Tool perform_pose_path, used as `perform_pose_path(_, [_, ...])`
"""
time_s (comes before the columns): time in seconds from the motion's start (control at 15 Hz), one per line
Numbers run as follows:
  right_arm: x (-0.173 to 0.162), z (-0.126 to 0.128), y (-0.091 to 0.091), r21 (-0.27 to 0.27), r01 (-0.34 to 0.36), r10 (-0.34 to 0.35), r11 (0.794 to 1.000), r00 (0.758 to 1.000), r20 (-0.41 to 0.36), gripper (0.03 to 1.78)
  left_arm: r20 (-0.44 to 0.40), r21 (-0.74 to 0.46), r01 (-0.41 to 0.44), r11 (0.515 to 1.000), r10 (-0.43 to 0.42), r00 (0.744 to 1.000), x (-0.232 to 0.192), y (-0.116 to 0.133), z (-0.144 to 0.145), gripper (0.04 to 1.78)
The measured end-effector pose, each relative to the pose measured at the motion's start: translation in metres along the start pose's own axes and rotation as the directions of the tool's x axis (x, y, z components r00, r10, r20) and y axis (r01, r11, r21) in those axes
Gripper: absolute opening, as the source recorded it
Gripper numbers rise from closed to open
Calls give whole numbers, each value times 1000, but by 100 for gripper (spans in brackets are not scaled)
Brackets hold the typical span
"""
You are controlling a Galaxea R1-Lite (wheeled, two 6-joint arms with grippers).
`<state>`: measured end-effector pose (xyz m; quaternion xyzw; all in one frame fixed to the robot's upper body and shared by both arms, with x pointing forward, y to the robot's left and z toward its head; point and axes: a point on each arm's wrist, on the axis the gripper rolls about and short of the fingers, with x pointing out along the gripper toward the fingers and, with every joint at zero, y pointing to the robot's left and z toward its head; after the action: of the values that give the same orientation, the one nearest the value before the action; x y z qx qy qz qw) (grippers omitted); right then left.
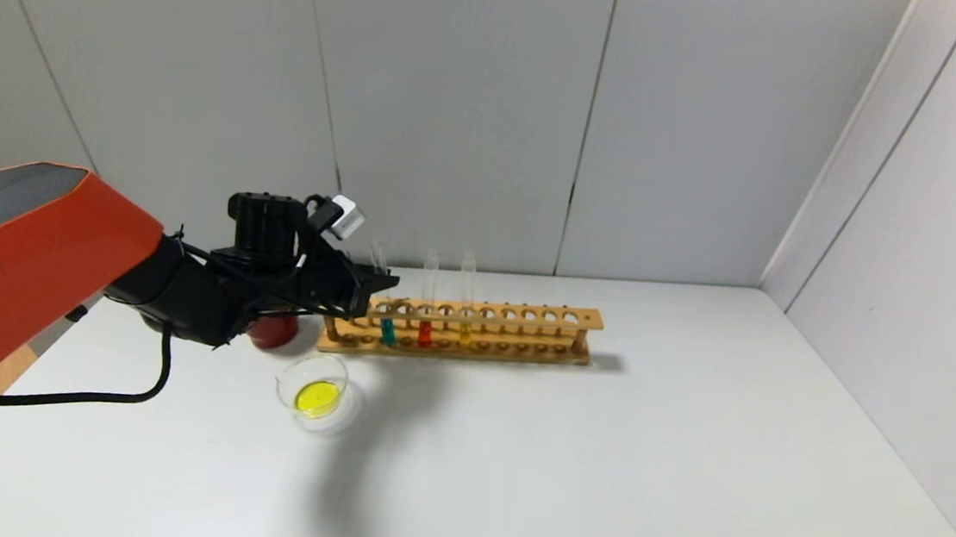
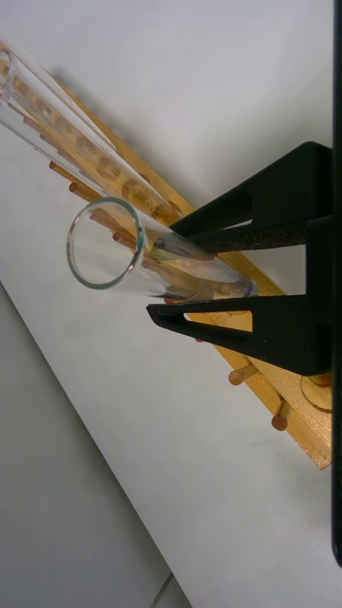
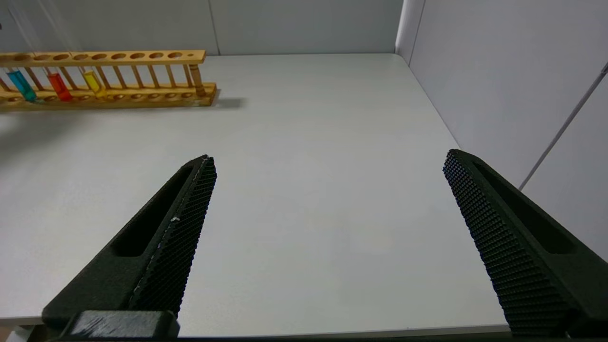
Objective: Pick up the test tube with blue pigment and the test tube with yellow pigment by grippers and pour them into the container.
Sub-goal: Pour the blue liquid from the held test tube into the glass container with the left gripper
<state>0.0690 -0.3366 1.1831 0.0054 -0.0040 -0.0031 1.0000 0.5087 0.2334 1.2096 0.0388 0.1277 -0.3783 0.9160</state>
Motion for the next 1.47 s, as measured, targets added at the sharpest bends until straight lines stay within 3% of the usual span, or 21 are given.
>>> perform_pose_path(0.27, [0, 0, 0, 0, 0, 0, 1000, 1000, 0, 175, 22, 14, -1, 1000, 1, 1000, -12, -4, 26, 32])
perform_pose_path(0.67, [0, 0, 0, 0, 0, 0, 1000, 1000, 0, 175, 111, 74, -51, 996, 42, 993, -61, -21, 118, 32])
perform_pose_path(0.87, [0, 0, 0, 0, 0, 0, 1000, 1000, 0, 175, 116, 138, -82, 987, 66, 991, -104, -37, 148, 32])
perform_pose_path(1.13, [0, 0, 0, 0, 0, 0, 1000, 1000, 0, 175, -2, 322, -126, 938, 134, 991, -155, -49, 131, 32])
perform_pose_path(1.33, [0, 0, 0, 0, 0, 0, 1000, 1000, 0, 175, -80, 430, -204, 879, 262, 962, -174, -49, 108, 32])
perform_pose_path(1.47, [0, 0, 0, 0, 0, 0, 1000, 1000, 0, 175, -143, 491, -183, 852, 286, 948, -178, -48, 88, 32])
